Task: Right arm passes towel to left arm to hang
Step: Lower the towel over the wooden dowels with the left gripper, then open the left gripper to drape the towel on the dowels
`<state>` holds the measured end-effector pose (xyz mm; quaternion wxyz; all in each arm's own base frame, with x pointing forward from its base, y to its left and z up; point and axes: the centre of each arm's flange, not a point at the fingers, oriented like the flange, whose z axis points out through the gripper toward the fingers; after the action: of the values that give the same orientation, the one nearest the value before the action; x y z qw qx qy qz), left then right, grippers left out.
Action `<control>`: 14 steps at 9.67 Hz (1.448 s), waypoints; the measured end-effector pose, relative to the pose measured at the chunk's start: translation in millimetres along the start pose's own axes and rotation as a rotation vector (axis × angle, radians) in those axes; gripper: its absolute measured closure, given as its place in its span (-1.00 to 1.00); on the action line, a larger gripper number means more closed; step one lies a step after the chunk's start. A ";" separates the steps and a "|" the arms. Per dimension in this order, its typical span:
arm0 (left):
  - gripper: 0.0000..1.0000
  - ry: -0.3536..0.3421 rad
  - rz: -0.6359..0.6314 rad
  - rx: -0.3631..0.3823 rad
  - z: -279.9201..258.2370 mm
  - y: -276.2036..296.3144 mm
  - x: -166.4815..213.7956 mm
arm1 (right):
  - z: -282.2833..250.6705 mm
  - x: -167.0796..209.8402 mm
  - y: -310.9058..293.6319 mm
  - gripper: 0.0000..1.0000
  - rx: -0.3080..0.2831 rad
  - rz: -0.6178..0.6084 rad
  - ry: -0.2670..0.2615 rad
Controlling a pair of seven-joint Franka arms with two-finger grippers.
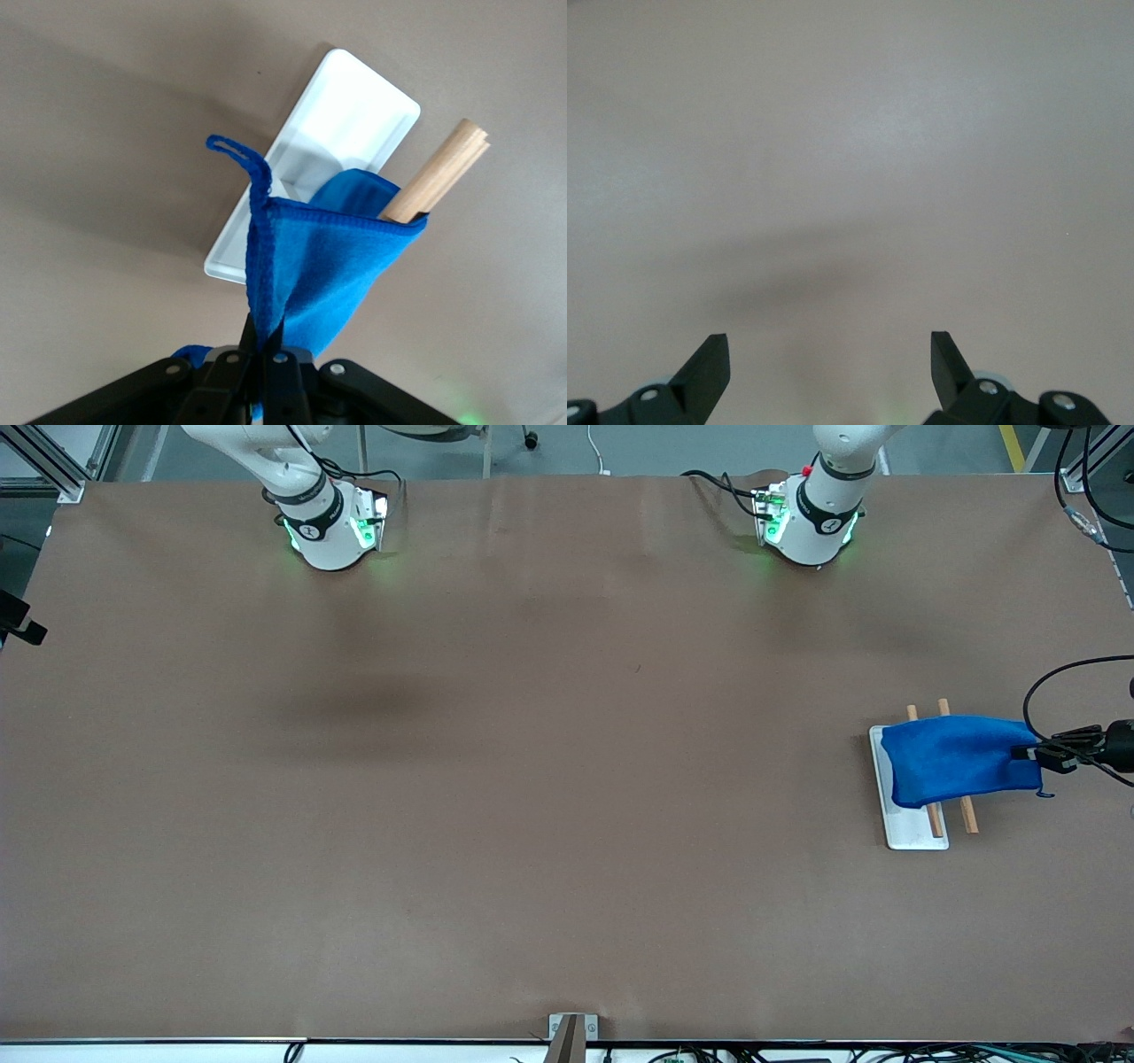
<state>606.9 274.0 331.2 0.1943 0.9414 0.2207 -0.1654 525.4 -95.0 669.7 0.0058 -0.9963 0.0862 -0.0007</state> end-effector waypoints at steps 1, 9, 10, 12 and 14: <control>0.96 0.015 0.020 -0.002 -2.3 -8.4 1.8 | 0.2 -0.3 0.4 -1.00 -0.001 0.001 -0.002; -0.48 0.095 0.216 0.051 -18.9 -36.0 14.0 | 0.6 -0.9 1.3 -1.00 -0.005 0.000 -0.008; -0.79 0.121 0.222 0.054 -31.3 -25.9 13.0 | 0.5 -0.9 -1.0 -1.00 -0.007 -0.005 -0.008; -1.00 0.177 0.186 0.079 -58.9 33.4 -1.6 | -1.2 -1.6 -9.6 -1.00 -0.008 -0.021 -0.006; -1.00 0.243 0.166 0.112 -85.6 123.6 -37.1 | -4.4 -2.2 -17.4 -1.00 -0.009 -0.035 0.000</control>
<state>654.1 196.3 456.6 0.1262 0.9788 0.1546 -0.0456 526.2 -77.5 674.3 0.0012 -0.9976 0.0689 -0.0004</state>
